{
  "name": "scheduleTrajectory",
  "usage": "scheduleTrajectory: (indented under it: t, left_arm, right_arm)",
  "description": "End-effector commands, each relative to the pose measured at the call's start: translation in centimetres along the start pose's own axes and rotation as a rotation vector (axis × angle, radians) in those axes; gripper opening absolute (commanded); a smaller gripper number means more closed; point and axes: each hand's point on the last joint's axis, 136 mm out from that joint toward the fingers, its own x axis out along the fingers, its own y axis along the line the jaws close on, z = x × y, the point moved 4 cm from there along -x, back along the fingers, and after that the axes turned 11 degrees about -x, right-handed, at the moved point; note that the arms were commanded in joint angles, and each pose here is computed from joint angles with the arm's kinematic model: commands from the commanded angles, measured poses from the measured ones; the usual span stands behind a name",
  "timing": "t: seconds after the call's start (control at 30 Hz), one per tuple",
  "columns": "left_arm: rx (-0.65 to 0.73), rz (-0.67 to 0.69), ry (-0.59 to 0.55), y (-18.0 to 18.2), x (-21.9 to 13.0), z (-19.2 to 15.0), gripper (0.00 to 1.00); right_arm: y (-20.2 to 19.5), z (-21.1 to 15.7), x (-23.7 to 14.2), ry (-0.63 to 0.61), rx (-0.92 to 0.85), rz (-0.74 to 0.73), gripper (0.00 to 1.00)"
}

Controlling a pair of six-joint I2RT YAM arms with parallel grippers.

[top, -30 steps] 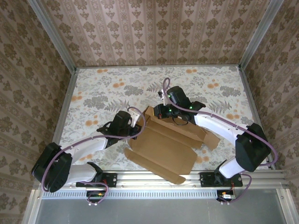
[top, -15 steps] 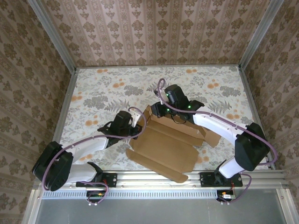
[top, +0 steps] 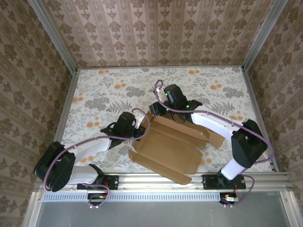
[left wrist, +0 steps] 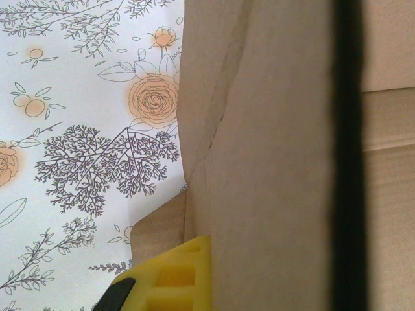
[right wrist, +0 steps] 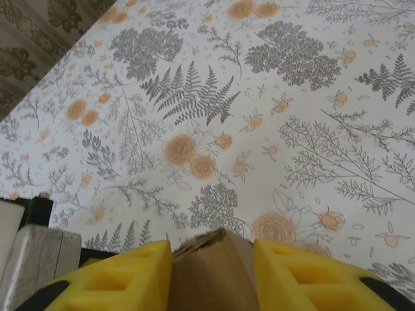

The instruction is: Fold the paper box

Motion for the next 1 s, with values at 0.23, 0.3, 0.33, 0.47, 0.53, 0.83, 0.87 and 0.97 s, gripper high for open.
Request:
scheduleTrajectory:
  t: [0.23, 0.3, 0.33, 0.47, 0.53, 0.83, 0.87, 0.97]
  left_arm:
    - [0.021, -0.002, 0.082, 0.0, 0.5, -1.5, 0.00]
    - [0.022, -0.003, 0.079, 0.0, 0.5, -1.4, 0.00]
    - [0.021, -0.004, 0.079, 0.0, 0.5, -1.5, 0.00]
    - [0.023, -0.016, 0.074, -0.2, 0.7, -1.4, 0.00]
    - [0.021, -0.020, 0.073, -0.2, 0.7, -1.3, 0.00]
    - [0.024, -0.028, 0.065, -0.5, 0.6, -1.0, 0.00]
    - [0.026, -0.030, 0.062, -0.5, 0.5, -0.9, 0.01]
    - [0.025, -0.031, 0.058, -0.6, 0.2, -0.7, 0.03]
  right_arm:
    - [-0.8, -0.4, 1.8, -0.030, 0.022, -0.032, 0.54]
    - [-0.8, -0.7, 2.2, -0.025, 0.028, -0.027, 0.54]
    - [-0.8, -0.9, 2.3, -0.021, 0.033, -0.024, 0.54]
    - [-0.9, -1.6, 2.9, -0.012, 0.046, -0.022, 0.58]
    - [-1.0, -1.9, 3.0, -0.013, 0.055, -0.025, 0.62]
    - [-1.1, -3.2, 3.6, -0.004, 0.092, -0.025, 0.65]
    - [-1.2, -3.4, 3.6, 0.001, 0.093, -0.030, 0.65]
    - [-1.3, -3.8, 3.7, 0.017, 0.092, -0.039, 0.64]
